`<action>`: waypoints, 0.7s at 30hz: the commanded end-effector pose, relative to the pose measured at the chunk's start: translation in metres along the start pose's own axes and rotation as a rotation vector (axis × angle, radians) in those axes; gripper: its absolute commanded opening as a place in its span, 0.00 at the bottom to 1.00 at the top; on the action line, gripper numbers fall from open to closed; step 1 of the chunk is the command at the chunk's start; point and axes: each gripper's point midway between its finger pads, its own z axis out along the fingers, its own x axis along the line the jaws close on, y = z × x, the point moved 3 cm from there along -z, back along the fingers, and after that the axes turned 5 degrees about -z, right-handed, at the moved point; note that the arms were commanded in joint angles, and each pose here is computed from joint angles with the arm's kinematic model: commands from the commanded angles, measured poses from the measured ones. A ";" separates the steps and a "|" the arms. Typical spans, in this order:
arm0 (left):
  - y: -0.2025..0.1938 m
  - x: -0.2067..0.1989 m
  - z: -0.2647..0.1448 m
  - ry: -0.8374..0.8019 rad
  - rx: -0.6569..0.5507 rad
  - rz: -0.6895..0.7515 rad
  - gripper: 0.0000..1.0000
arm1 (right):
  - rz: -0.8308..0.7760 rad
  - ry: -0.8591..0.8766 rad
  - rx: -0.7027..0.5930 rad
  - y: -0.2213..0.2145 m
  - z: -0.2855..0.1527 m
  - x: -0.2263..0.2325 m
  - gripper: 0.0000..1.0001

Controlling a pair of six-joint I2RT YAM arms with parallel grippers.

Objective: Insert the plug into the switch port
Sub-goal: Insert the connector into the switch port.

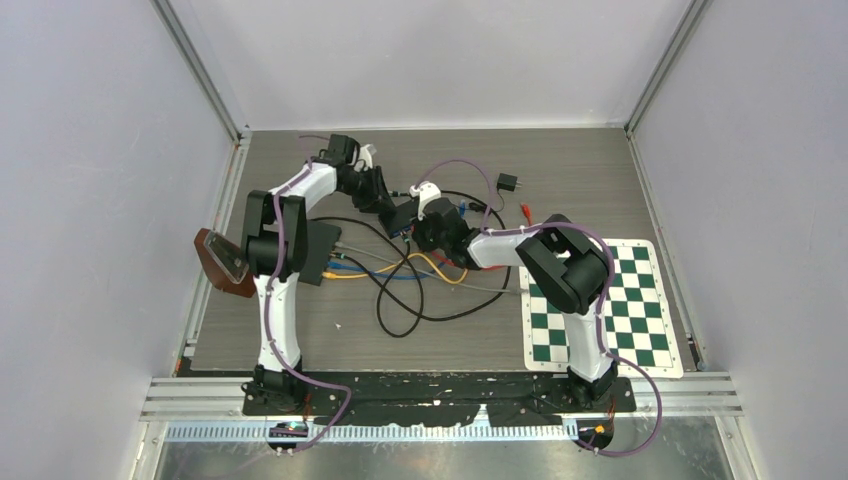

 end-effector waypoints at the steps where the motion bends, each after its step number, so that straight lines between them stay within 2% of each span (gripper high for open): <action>1: -0.053 -0.026 -0.005 -0.101 0.209 0.014 0.31 | 0.010 0.068 -0.210 0.062 0.007 0.015 0.05; 4: -0.051 -0.031 -0.010 -0.124 0.236 0.068 0.31 | -0.076 0.127 -0.197 0.063 0.000 0.021 0.05; 9: -0.054 -0.040 -0.015 -0.176 0.252 0.092 0.27 | -0.116 0.164 -0.120 0.050 0.007 0.018 0.05; 16: -0.052 -0.042 -0.025 -0.165 0.269 0.165 0.27 | -0.125 0.137 -0.099 0.046 0.008 0.013 0.05; 21: -0.052 -0.047 -0.024 -0.189 0.282 0.145 0.24 | -0.195 0.099 -0.029 0.039 0.007 0.003 0.05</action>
